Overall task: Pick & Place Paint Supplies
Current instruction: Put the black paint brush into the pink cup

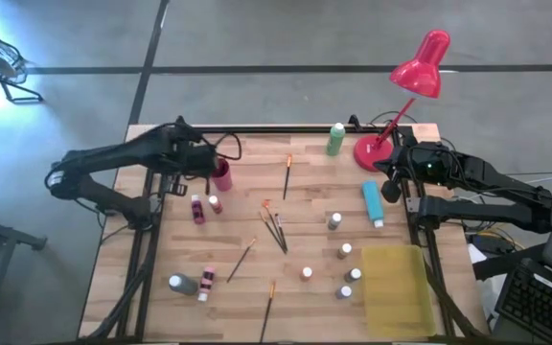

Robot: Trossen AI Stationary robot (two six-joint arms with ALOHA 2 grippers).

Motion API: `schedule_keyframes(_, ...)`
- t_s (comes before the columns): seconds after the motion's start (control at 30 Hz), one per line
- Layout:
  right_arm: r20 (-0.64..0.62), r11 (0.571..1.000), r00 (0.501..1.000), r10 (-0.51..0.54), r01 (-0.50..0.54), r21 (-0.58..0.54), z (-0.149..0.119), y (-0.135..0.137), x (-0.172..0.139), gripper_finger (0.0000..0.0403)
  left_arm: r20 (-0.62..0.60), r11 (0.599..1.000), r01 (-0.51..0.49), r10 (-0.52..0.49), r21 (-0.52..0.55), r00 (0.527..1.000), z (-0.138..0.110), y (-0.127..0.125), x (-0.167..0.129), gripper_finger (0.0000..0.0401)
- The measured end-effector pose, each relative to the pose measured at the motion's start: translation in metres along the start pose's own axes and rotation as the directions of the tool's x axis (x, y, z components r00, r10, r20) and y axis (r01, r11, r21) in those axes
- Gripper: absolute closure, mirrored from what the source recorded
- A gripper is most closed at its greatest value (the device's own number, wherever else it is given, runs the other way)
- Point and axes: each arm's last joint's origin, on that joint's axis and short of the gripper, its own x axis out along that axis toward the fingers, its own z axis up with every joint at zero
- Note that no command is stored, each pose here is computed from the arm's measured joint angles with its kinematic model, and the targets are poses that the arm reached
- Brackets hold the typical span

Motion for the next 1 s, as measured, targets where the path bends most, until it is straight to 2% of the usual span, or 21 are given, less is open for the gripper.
schedule_keyframes(0.43,0.000,1.000,1.000,0.000,0.000,0.000,0.000,0.000,0.000,0.0394,-0.159,0.970,0.053,-0.015,0.237,0.987,0.051,0.002,0.039,0.0401)
schedule_keyframes(0.73,0.000,1.000,1.000,0.000,0.000,0.000,0.000,0.000,0.000,0.0394,-0.169,0.946,0.071,-0.018,0.317,0.986,0.079,0.011,0.053,0.0401)
schedule_keyframes(1.0,0.000,1.000,1.000,0.000,0.000,0.001,0.000,0.000,0.000,0.0394,-0.218,0.923,0.117,-0.037,0.367,0.975,0.092,0.011,0.069,0.0401)
